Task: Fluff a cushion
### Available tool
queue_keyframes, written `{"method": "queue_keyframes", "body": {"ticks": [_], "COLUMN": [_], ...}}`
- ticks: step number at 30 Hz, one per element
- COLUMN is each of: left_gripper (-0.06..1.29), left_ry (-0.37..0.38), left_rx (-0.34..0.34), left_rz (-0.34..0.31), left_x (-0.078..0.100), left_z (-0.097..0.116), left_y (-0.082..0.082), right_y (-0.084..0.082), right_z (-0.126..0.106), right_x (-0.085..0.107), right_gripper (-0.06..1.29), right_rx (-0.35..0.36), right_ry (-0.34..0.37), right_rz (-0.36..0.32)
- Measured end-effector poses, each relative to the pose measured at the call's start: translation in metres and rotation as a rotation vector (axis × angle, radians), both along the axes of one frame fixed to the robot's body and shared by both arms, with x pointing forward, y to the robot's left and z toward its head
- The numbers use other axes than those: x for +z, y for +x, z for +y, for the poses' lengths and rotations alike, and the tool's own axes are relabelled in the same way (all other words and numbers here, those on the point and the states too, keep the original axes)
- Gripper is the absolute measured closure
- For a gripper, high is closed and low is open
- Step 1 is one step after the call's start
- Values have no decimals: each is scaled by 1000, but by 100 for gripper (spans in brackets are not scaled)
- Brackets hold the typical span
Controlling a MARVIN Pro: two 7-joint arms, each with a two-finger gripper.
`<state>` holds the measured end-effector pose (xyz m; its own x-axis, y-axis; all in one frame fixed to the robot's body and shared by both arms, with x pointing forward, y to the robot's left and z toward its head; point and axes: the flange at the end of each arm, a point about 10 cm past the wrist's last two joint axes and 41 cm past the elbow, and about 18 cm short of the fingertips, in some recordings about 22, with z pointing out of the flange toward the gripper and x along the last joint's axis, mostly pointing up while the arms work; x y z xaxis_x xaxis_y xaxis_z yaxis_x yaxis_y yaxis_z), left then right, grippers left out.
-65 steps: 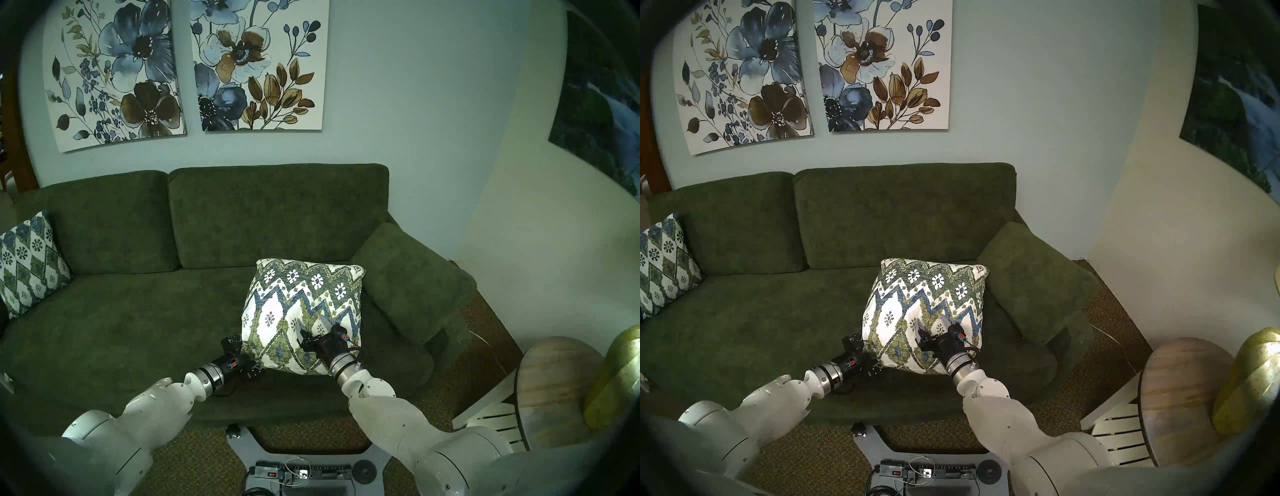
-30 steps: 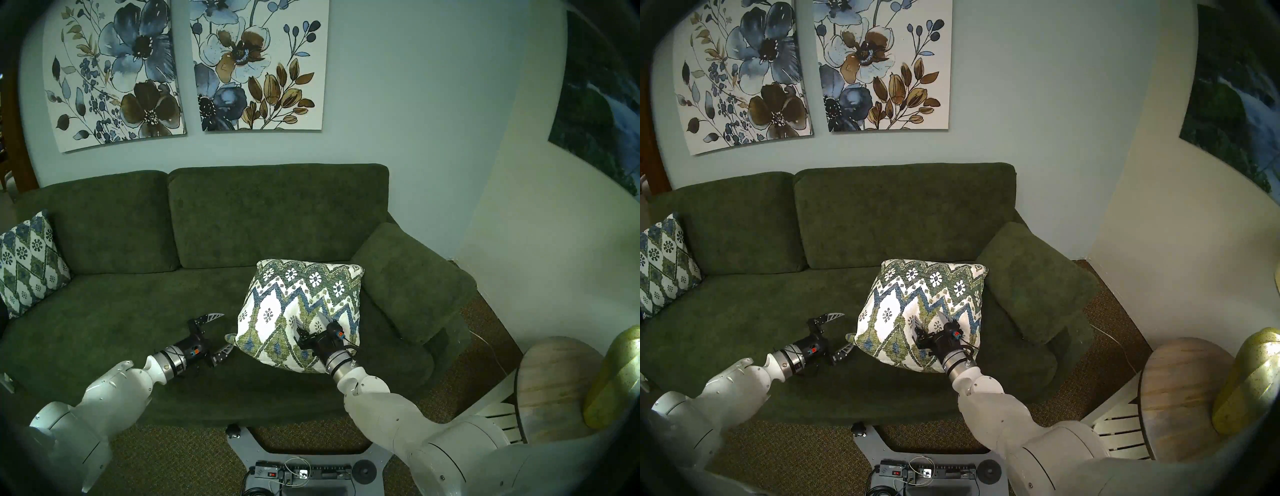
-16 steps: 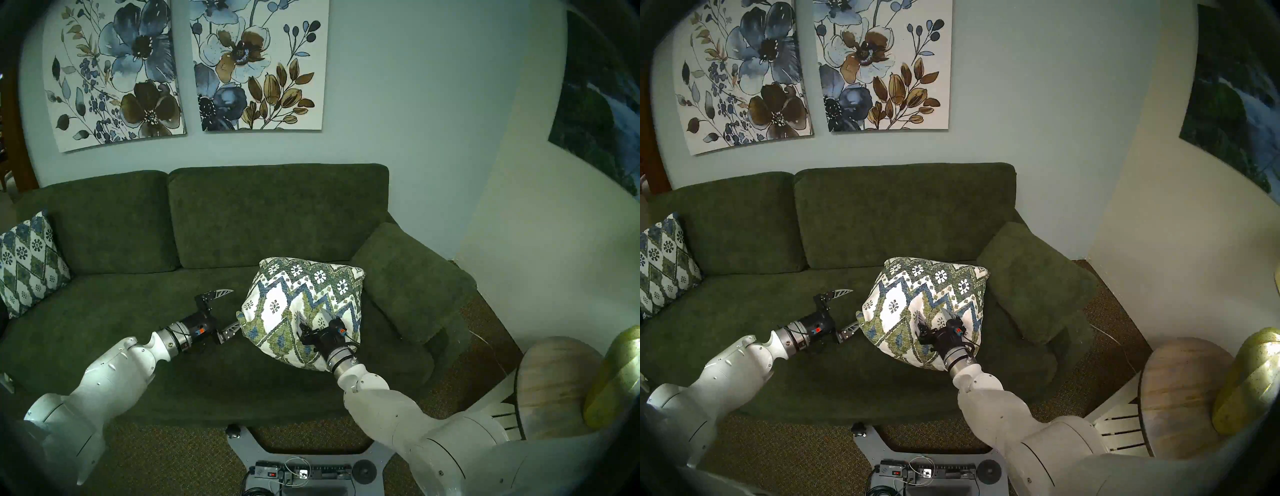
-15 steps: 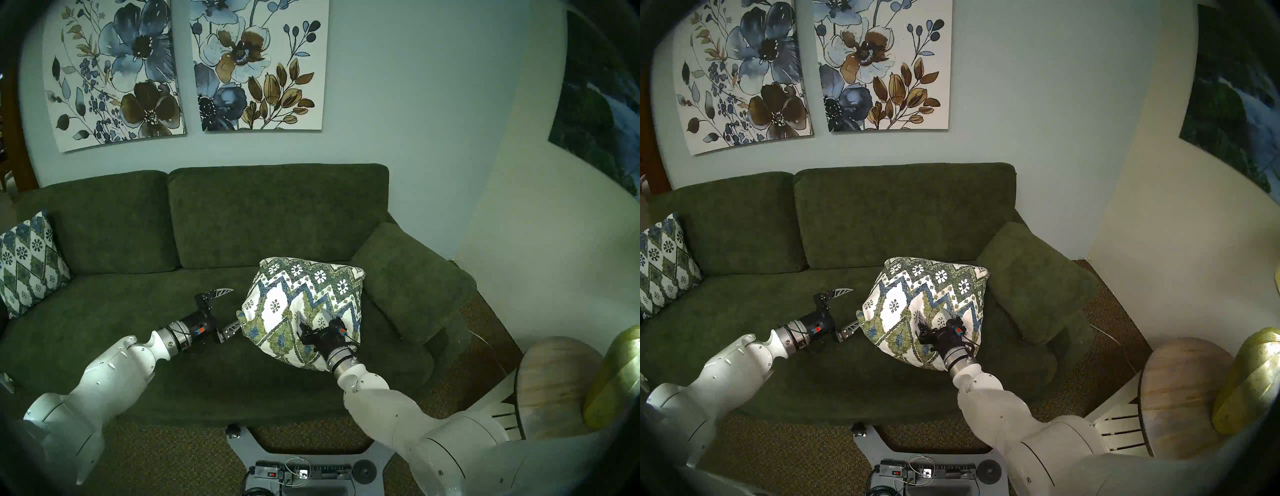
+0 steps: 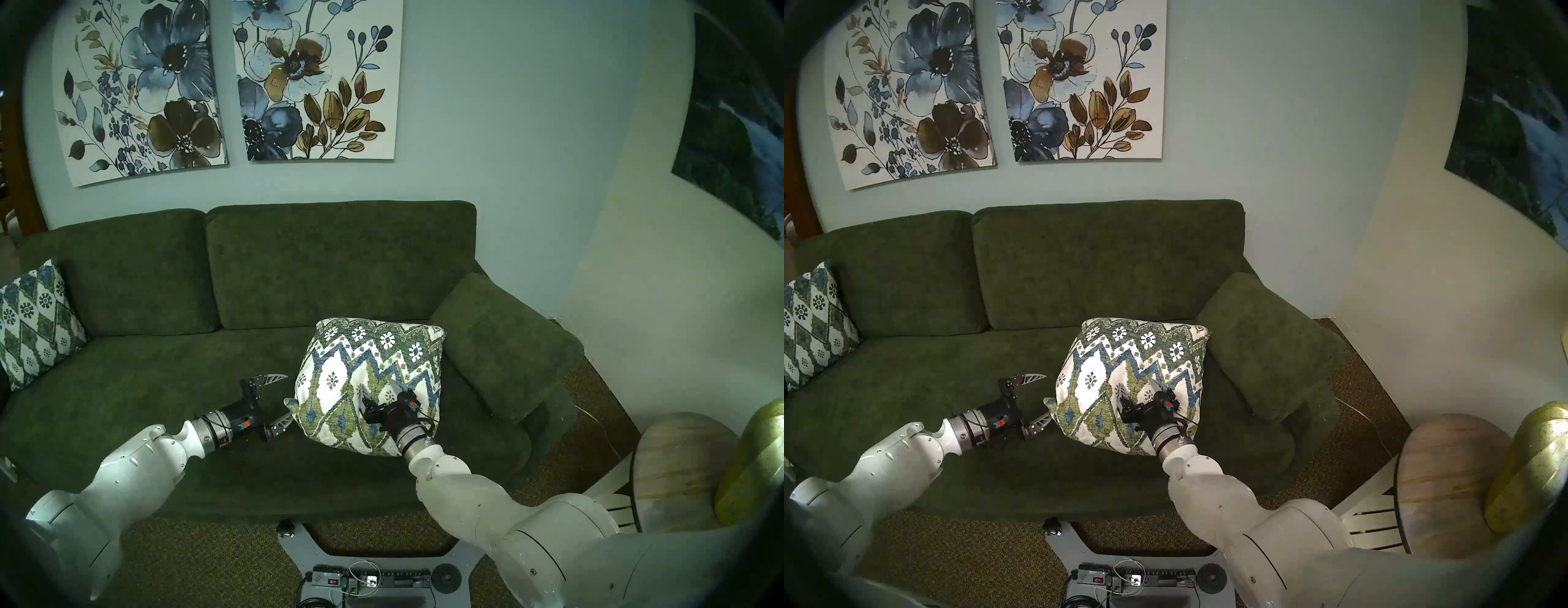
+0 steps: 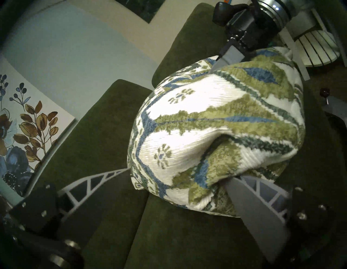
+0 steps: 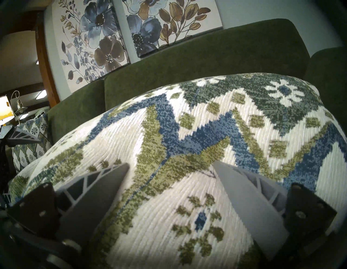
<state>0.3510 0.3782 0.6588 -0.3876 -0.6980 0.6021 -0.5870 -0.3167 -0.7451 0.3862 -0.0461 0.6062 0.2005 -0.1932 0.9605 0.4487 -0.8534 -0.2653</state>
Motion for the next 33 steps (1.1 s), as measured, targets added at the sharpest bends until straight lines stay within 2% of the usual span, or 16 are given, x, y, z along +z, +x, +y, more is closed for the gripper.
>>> {"method": "queue_keyframes", "body": {"ticks": [9, 12, 15, 18, 21, 27, 29, 33], "left_gripper": [-3, -3, -3, -3, -3, -3, -3, -3], "left_ry": [39, 62, 82, 93, 86, 60, 41, 18], "left_rx": [37, 68, 98, 119, 121, 105, 89, 68], "left_rz": [142, 170, 171, 146, 92, -1, -67, -147], "left_x": [-43, -49, -47, -38, -22, 4, 24, 48], "left_z": [9, 23, 38, 51, 56, 53, 48, 41], "left_y": [-53, -66, -71, -67, -54, -30, -13, 7], "right_y": [3, 3, 3, 4, 3, 2, 1, 0], "right_z": [9, 11, 11, 12, 12, 12, 11, 11], "right_x": [2, 2, 2, 2, 2, 1, 1, 0], "right_gripper": [0, 0, 0, 0, 0, 0, 0, 0], "right_rx": [25, 29, 32, 33, 34, 34, 34, 36], "right_ry": [-26, -34, -40, -45, -50, -53, -55, -58], "right_rz": [1, 2, 1, -2, -6, -12, -16, -19]}}
